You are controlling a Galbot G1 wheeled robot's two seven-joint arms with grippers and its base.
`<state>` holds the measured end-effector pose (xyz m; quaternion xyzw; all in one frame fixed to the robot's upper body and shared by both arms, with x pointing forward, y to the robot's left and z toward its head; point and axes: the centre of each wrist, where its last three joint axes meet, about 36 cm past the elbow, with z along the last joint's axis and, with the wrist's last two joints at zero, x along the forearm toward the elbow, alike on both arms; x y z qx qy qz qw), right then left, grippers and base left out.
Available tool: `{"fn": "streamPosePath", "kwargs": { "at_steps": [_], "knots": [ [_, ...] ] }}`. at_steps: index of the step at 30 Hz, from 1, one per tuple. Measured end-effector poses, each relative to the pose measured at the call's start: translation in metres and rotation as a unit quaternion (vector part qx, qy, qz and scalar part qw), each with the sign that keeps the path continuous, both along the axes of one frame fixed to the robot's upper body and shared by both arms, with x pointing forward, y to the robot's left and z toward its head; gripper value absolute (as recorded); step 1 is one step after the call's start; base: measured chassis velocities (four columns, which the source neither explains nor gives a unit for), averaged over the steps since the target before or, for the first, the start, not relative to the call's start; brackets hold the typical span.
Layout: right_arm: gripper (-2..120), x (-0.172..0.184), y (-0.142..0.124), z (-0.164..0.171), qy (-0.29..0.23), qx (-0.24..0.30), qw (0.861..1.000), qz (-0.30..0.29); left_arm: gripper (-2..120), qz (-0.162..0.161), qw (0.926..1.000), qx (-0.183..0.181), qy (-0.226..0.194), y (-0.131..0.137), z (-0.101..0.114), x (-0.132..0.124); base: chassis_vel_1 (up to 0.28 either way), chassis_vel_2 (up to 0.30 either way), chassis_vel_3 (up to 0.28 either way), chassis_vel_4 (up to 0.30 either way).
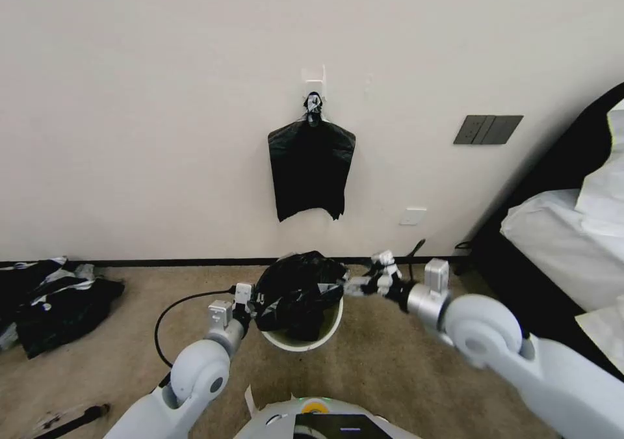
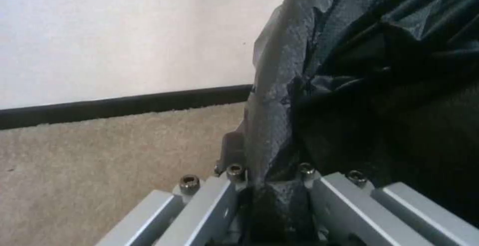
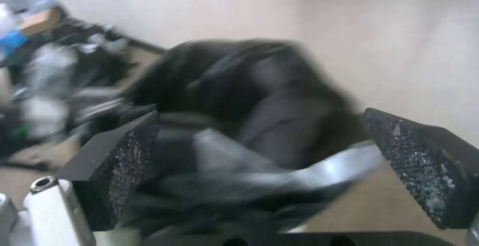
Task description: Place a trash bag onto the trash bin.
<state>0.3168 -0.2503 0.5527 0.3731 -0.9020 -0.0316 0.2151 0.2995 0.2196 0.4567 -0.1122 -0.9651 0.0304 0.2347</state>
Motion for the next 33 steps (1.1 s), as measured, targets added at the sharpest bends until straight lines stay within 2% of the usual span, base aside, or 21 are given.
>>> {"fn": "streamPosePath", "kwargs": {
  "at_steps": [6, 18, 23, 24, 25, 26, 28, 29, 31, 33],
  "knots": [
    [100, -0.01, 0.011, -0.011, -0.016, -0.026, 0.998, 0.049, 1, -0.011, 0.9999, 0.006, 0.0, 0.0, 0.003, 0.003, 0.0, 0.0, 0.0, 0.0],
    [95, 0.003, 0.009, -0.013, -0.011, -0.055, 0.995, 0.077, 1, -0.041, 0.999, 0.016, 0.0, -0.003, 0.008, -0.006, 0.0, 0.0, 0.0, 0.0],
    [78, 0.004, 0.007, -0.015, -0.001, -0.067, 0.994, 0.085, 1, -0.046, 0.9988, 0.018, -0.005, -0.005, 0.009, -0.005, 0.0, 0.0, 0.0, 0.0],
    [78, 0.004, 0.007, -0.015, -0.001, -0.067, 0.994, 0.085, 1, -0.046, 0.9988, 0.018, -0.005, -0.005, 0.009, -0.005, 0.0, 0.0, 0.0, 0.0],
    [70, 0.004, 0.006, -0.017, 0.006, -0.073, 0.993, 0.091, 1, -0.047, 0.9987, 0.018, -0.006, -0.006, 0.009, -0.004, 0.0, 0.0, 0.0, 0.0],
    [70, 0.004, 0.006, -0.017, 0.006, -0.073, 0.993, 0.091, 1, -0.047, 0.9987, 0.018, -0.006, -0.006, 0.009, -0.004, 0.0, 0.0, 0.0, 0.0],
    [59, 0.004, 0.006, -0.019, 0.012, -0.081, 0.992, 0.097, 1, -0.048, 0.9987, 0.018, -0.007, -0.006, 0.01, -0.003, 0.0, 0.0, 0.0, 0.0],
    [59, 0.004, 0.006, -0.019, 0.012, -0.081, 0.992, 0.097, 1, -0.048, 0.9987, 0.018, -0.007, -0.006, 0.01, -0.003, 0.0, 0.0, 0.0, 0.0],
    [46, 0.007, 0.006, -0.02, 0.013, -0.088, 0.991, 0.101, 1, -0.048, 0.9987, 0.017, -0.006, -0.006, 0.01, -0.003, 0.0, 0.0, 0.0, 0.0],
    [43, 0.007, 0.006, -0.019, 0.012, -0.09, 0.991, 0.102, 1, -0.048, 0.9987, 0.017, -0.005, -0.007, 0.009, -0.004, 0.0, 0.0, 0.0, 0.0]
  ]
}}
